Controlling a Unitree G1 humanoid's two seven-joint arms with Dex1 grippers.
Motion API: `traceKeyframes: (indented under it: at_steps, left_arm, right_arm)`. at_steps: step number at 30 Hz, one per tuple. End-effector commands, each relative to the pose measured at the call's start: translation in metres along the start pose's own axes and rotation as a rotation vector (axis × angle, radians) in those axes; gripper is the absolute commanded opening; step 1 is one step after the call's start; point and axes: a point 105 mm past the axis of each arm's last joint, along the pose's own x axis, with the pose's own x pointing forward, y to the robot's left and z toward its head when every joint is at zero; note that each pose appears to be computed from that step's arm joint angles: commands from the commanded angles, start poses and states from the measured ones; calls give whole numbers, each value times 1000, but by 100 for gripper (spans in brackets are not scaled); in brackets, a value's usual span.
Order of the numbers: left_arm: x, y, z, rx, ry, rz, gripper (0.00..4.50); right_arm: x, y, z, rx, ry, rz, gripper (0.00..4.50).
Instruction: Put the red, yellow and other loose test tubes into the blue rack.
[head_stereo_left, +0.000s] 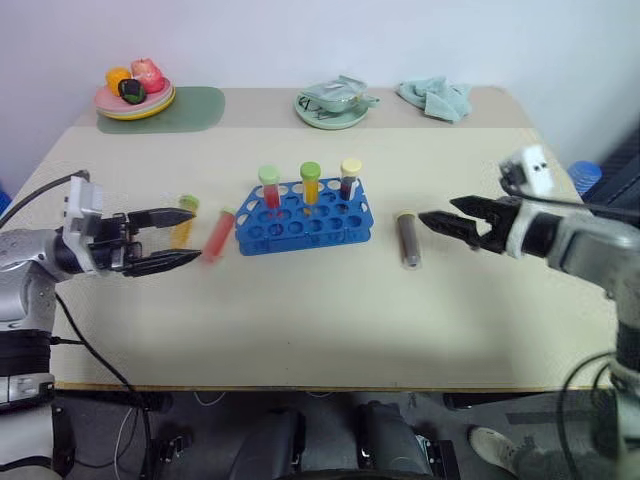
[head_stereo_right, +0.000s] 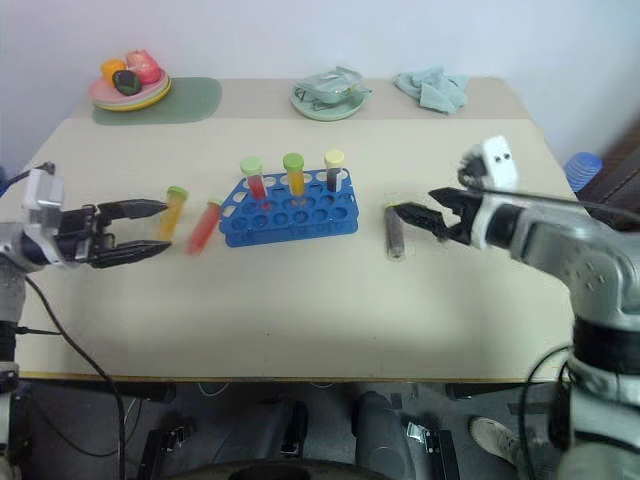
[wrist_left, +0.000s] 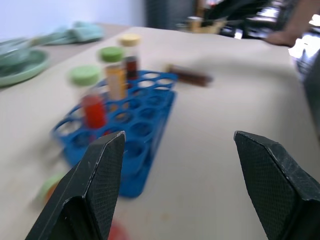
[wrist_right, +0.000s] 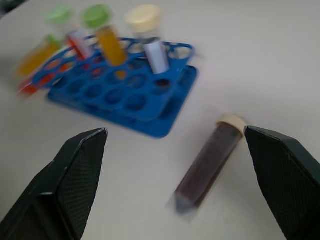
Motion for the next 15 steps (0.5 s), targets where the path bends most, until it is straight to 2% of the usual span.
traceKeyframes:
  at_steps: [1,7,15]
  left_arm:
    - [12,-3,12,40,-25,-48,354]
    - [19,-4,9,31,-22,-71,354]
    - [28,-11,10,29,-40,-94,354]
  right_arm:
    - [19,-19,-2,97,121,-112,450]
    - [43,-35,-7,167,268,-202,450]
    - [70,-32,-17,202,343,-194,450]
